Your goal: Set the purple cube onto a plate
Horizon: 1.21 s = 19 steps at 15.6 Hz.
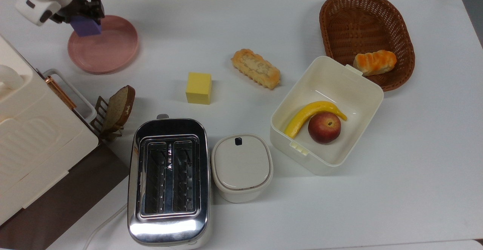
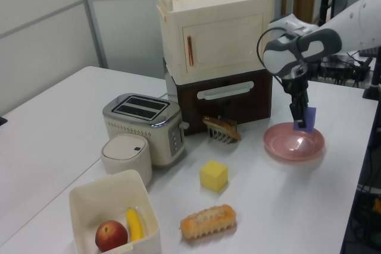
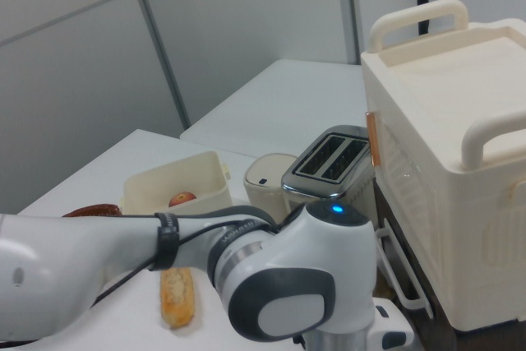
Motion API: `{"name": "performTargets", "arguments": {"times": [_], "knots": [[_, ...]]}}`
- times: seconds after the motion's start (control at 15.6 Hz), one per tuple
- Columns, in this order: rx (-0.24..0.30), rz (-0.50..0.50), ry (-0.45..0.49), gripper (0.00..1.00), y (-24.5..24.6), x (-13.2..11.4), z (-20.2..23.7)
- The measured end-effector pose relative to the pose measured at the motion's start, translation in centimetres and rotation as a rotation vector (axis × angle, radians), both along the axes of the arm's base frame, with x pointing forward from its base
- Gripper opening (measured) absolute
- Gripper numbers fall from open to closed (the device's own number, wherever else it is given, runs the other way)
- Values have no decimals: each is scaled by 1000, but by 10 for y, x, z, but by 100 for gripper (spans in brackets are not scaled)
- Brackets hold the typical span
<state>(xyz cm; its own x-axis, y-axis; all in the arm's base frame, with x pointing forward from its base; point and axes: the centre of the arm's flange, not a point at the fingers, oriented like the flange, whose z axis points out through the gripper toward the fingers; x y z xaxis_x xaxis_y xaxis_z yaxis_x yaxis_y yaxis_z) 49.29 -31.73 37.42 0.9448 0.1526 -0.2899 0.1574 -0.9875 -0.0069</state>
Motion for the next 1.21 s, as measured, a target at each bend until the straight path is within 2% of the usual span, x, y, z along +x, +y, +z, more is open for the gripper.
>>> {"name": "performTargets", "arguments": {"times": [0.13,0.38,0.64,0.77,0.96,1.21], "knots": [[-1,6,8,63,2,5,-13],[6,-30,-1,100,9,11,-18],[-15,-65,-30,100,29,26,-7],[-44,-104,-73,100,53,40,17],[-71,-178,-107,100,111,57,84],[-54,-206,-144,100,209,65,173]]}}
